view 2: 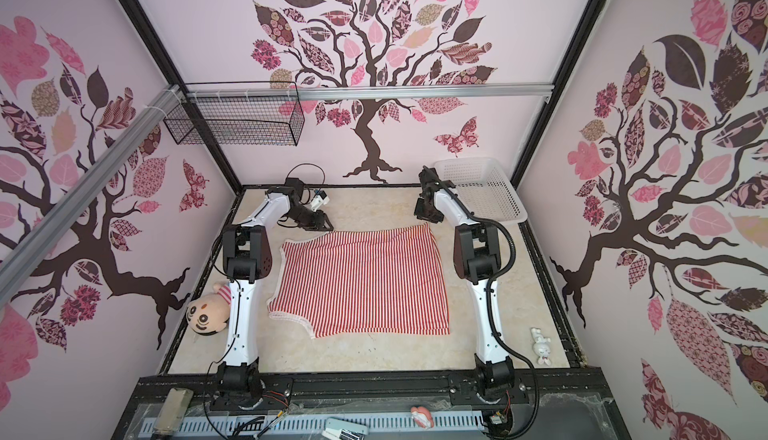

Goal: Fold and stack the tank tops

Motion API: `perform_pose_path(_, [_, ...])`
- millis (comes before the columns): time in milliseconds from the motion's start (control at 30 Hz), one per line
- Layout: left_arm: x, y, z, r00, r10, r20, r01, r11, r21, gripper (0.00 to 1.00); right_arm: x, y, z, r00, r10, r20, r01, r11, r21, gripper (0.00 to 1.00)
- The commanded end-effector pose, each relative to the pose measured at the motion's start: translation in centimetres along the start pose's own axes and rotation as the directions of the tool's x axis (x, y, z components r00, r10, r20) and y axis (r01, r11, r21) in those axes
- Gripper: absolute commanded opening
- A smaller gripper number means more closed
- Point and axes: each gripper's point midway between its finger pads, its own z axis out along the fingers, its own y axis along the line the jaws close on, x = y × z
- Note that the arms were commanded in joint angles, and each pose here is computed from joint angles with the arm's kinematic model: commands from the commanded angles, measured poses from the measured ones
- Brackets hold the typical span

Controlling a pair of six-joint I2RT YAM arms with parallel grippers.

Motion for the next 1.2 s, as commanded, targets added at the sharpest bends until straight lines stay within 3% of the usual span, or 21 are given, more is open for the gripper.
perform_pose_path(0, [0.0,-0.4,0.6,1.000,0.006,-0.010,-0.006,1.000,0.026,0.41,1.8,-1.0,2.2,0.998,-0.010,-0.067,0.013,0.999,0.042,0.33])
perform_pose_path(100, [0.1,-0.6,0.7,1.000,0.006,-0.010,-0.006,0.999,0.038,0.37,1.9,-1.1,2.3,0.998,-0.012,-0.070,0.015,0.999,0.044,0.29])
perform_pose_path(433, [-0.1,-0.9,0.7,1.000,0.004,-0.007,-0.003,0.998,0.057,0.00,1.6,-1.1,2.1,0.998,-0.006,-0.059,0.008,0.999,0.043,0.09])
perform_pose_path(533, [-0.8,-0.5,0.1,1.000,-0.013,0.023,0.012,0.999,0.049,0.00,1.1,-0.9,1.0,0.999,-0.003,-0.038,0.005,0.999,0.038,0.04])
perform_pose_path(833, [-4.6,2.1,-4.6,0.973,-0.086,0.214,0.081,0.996,0.028,0.00,-1.4,-1.3,-2.4,0.997,0.008,0.078,-0.013,0.998,0.060,0.02])
perform_pose_path(1167, [-5.9,2.6,-5.8,0.965,-0.071,0.253,0.072,0.997,0.006,0.00,-3.0,-0.5,-2.4,0.990,0.033,0.138,-0.036,0.999,0.017,0.05])
